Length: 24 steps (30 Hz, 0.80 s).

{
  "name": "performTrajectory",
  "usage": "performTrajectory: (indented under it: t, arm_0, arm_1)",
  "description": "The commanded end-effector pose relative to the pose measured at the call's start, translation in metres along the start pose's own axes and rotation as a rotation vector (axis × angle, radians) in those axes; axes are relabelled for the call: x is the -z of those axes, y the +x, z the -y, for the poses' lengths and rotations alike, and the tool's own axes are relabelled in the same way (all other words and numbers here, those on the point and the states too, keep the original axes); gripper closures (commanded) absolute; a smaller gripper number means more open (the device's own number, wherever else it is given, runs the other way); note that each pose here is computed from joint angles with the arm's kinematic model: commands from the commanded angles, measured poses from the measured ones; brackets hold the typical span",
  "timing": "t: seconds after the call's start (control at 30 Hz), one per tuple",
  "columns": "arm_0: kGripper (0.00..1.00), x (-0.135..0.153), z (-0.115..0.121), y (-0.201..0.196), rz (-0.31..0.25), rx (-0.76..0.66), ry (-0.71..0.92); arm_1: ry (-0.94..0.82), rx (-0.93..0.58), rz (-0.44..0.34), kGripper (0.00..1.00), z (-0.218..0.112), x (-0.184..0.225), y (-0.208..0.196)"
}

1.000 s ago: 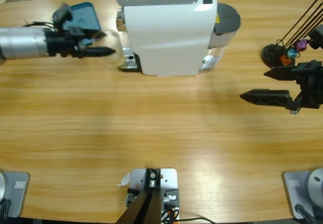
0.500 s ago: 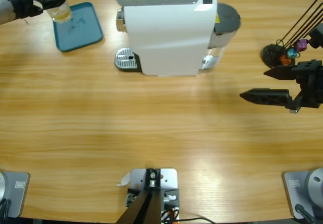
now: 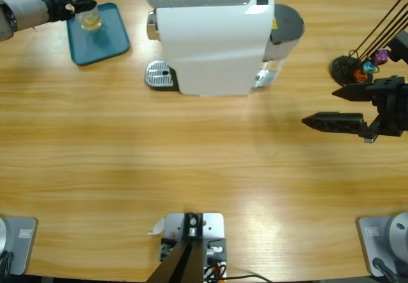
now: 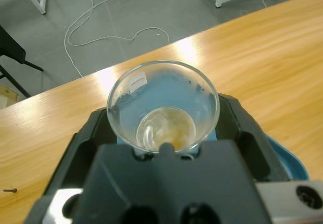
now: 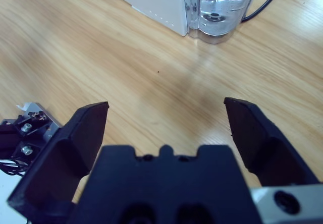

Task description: Pour coffee

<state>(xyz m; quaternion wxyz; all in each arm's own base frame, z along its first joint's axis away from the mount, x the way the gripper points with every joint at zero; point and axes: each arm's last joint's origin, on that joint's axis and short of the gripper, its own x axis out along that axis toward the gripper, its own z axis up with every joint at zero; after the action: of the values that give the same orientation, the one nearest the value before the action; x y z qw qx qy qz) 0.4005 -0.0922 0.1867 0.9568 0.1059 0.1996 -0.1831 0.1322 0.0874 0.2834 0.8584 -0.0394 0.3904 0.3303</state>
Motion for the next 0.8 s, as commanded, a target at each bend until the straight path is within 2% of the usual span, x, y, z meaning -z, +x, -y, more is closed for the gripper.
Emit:
performTrajectory:
  t: [0.03,0.27,0.67,0.7,0.73,0.77,0.8]
  arm_0:
    - [1.000,0.008,-0.005,0.021,-0.144,-0.025,-0.043]
    - [1.000,0.010,-0.001,0.018,-0.182,-0.009,-0.043]
    - [1.000,0.019,-0.001,0.012,-0.288,0.011,-0.062]
    - [0.746,0.019,-0.002,0.012,-0.296,0.013,-0.064]
    - [0.234,0.019,-0.001,0.012,-0.298,0.014,-0.064]
    - [0.135,0.020,-0.001,0.012,-0.298,0.015,-0.064]
    - [0.109,0.020,0.000,0.011,-0.298,0.018,-0.063]
  arm_1:
    - [0.020,0.014,-0.033,0.000,0.005,0.004,0.008]
    - [0.019,0.014,-0.032,0.000,0.005,0.003,0.008]
    - [0.019,0.016,-0.032,0.000,0.005,0.003,0.008]
    - [0.019,0.016,-0.032,0.000,0.005,0.003,0.008]
    - [0.019,0.016,-0.032,0.000,0.005,0.003,0.008]
    - [0.019,0.016,-0.032,0.000,0.005,0.003,0.008]
    - [0.019,0.016,-0.032,0.000,0.005,0.003,0.008]
